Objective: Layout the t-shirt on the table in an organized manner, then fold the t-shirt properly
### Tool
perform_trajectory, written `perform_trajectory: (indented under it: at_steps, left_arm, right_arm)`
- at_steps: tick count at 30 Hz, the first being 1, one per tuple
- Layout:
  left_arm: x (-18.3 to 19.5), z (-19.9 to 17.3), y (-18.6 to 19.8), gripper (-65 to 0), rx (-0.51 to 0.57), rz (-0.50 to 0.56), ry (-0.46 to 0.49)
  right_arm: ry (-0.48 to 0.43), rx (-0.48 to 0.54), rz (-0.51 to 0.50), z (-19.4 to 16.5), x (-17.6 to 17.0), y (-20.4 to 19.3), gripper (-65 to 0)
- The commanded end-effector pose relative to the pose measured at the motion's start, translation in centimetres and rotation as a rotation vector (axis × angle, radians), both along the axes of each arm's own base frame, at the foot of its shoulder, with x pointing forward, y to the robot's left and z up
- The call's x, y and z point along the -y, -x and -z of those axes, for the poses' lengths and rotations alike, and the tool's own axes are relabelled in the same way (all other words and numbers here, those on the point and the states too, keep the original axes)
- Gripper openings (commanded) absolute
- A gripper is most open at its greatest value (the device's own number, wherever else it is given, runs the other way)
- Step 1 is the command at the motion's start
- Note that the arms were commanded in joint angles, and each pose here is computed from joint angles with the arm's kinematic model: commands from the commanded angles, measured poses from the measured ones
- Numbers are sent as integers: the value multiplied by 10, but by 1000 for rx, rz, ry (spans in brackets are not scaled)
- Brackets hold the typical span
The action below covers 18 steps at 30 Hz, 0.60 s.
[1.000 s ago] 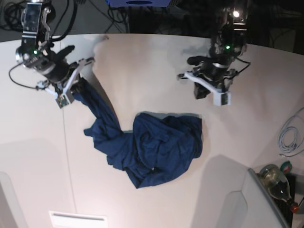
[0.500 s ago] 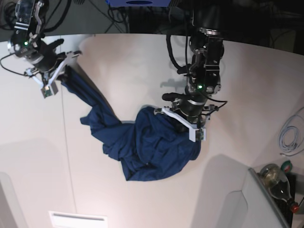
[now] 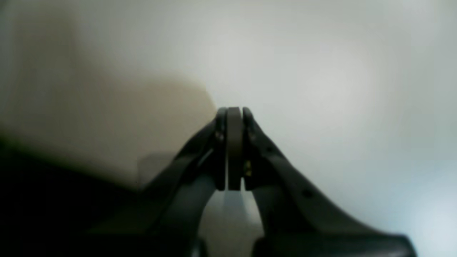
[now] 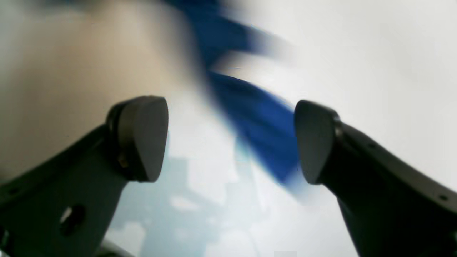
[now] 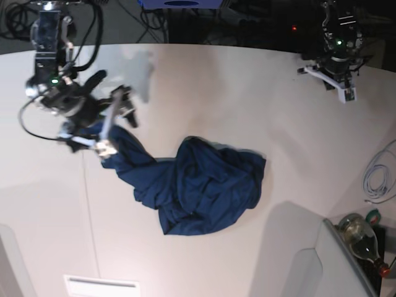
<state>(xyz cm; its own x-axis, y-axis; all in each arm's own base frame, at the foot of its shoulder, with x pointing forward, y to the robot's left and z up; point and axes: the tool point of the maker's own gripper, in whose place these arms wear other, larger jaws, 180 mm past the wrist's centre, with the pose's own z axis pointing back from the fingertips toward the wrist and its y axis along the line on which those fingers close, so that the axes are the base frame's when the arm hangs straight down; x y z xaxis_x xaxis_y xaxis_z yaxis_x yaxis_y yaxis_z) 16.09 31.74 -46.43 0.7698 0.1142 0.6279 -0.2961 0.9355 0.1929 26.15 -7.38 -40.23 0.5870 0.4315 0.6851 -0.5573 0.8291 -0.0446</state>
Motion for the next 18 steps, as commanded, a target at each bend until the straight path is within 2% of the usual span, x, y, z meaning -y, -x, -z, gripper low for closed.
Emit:
perform_trajectory:
  at_steps: [1, 3, 6, 12, 16, 18]
  left_arm:
    - [-9, -19, -13, -650, 64, 1, -40]
    - [-9, -29, -13, -635, 81, 9, -52]
    - [0, -41, -21, -634, 114, 42, -58]
    - [21, -51, -34, -635, 173, 51, -18]
    - [32, -51, -39, -650, 187, 76, 9]
    - [34, -52, -42, -650, 196, 73, 14]
  right_arm:
    - [-38, 81, -17, -17, -15, -18, -140]
    - [-85, 105, -72, -18, -53, -28, -140]
    - [-92, 123, -162, -21, -102, -44, -140]
    - [-40, 136, -246, -16, -154, -64, -140]
    - [-81, 131, -284, -24, -195, -66, -140]
    - [-77, 113, -289, -20, -202, -72, -141]
